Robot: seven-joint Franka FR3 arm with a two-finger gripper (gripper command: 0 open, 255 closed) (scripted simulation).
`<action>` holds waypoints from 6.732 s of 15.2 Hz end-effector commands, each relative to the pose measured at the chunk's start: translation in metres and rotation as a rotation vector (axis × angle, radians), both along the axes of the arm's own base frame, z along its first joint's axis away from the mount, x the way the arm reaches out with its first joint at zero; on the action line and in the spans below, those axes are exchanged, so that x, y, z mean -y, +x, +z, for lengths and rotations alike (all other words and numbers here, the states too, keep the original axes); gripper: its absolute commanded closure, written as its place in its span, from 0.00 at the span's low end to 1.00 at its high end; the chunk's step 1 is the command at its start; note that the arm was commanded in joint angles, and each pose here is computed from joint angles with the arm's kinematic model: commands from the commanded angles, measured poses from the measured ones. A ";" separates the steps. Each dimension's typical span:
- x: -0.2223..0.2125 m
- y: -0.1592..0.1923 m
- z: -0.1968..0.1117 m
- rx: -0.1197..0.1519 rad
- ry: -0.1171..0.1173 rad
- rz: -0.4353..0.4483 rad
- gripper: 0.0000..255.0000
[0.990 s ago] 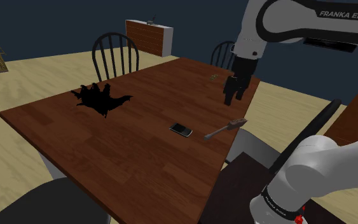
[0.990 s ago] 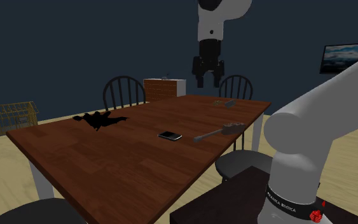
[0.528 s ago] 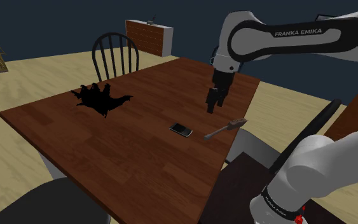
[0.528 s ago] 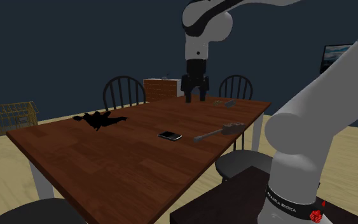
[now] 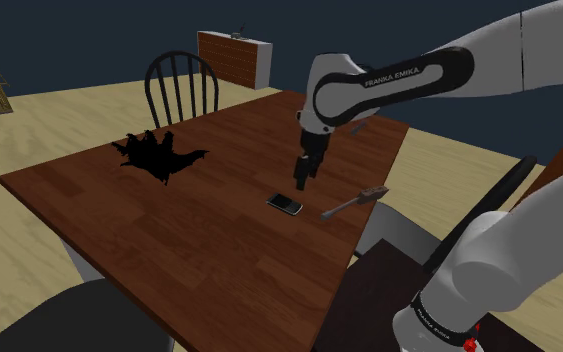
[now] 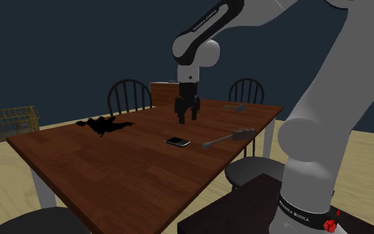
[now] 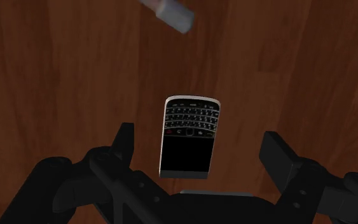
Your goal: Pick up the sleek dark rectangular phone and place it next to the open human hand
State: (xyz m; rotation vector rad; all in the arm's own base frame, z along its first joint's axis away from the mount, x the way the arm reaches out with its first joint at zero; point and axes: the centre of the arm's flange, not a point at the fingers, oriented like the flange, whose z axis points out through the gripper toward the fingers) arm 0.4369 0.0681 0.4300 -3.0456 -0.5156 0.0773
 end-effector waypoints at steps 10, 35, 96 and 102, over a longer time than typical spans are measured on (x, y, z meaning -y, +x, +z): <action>-0.029 0.053 -0.081 0.013 0.004 0.121 0.00; -0.030 0.052 -0.078 0.013 0.004 0.121 1.00; -0.248 0.192 -0.020 0.013 0.004 0.121 1.00; -0.248 0.192 -0.051 0.013 0.004 0.121 1.00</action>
